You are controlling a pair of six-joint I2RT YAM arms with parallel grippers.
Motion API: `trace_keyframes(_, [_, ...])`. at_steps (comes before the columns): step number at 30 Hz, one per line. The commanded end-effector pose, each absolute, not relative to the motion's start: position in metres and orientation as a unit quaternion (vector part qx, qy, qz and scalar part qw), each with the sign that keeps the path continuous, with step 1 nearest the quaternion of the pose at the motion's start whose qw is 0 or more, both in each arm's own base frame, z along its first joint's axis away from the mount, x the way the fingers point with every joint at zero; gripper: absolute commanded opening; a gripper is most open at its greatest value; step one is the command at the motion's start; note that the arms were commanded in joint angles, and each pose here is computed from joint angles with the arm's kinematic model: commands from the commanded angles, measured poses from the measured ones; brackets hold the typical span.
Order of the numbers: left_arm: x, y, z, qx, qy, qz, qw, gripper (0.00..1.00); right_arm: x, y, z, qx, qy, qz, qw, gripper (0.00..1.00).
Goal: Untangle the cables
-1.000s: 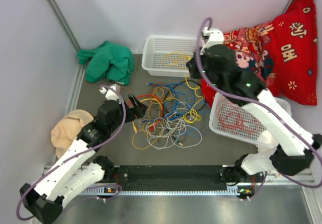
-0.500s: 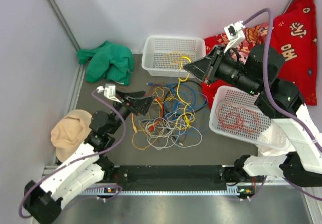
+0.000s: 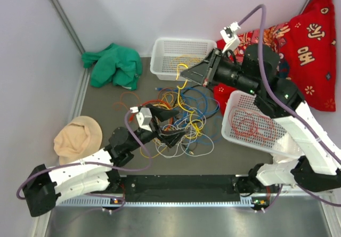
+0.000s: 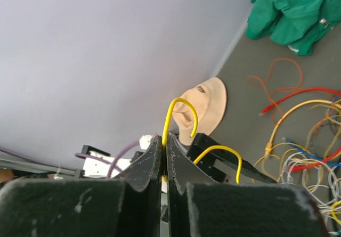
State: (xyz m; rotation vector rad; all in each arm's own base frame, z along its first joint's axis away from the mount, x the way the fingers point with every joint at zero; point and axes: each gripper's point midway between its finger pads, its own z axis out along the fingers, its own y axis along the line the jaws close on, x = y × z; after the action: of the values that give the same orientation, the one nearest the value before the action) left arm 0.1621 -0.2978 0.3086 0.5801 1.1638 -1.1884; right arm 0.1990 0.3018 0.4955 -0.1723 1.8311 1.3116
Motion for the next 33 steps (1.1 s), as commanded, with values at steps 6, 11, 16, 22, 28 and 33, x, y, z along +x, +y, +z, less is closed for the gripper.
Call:
trace_keyframes(6, [0.179,-0.3,0.299,0.253,0.495,-0.475,0.682,0.98,0.174,0.325,0.548,-0.073,0.67,0.636,0.375,0.0])
trace_keyframes(11, [0.2,-0.309,0.275,0.229,0.529,-0.457,0.677,0.89,0.168,0.322,0.55,-0.071,0.668,0.643,0.368,0.0])
trace_keyframes(16, [0.211,-0.32,0.275,0.211,0.514,-0.468,0.687,0.62,0.165,0.32,0.547,-0.074,0.671,0.642,0.364,0.0])
trace_keyframes(22, [0.214,-0.327,0.279,0.208,0.519,-0.474,0.68,0.0,0.166,0.311,0.538,-0.074,0.678,0.623,0.384,0.0])
trace_keyframes(28, [0.229,-0.294,0.303,0.137,0.588,-0.426,0.674,0.0,0.184,0.276,0.515,-0.058,0.707,0.53,0.464,0.64])
trace_keyframes(33, [0.262,-0.274,0.331,0.071,0.684,-0.358,0.632,0.0,0.214,0.209,0.475,0.02,0.727,0.39,0.565,0.74])
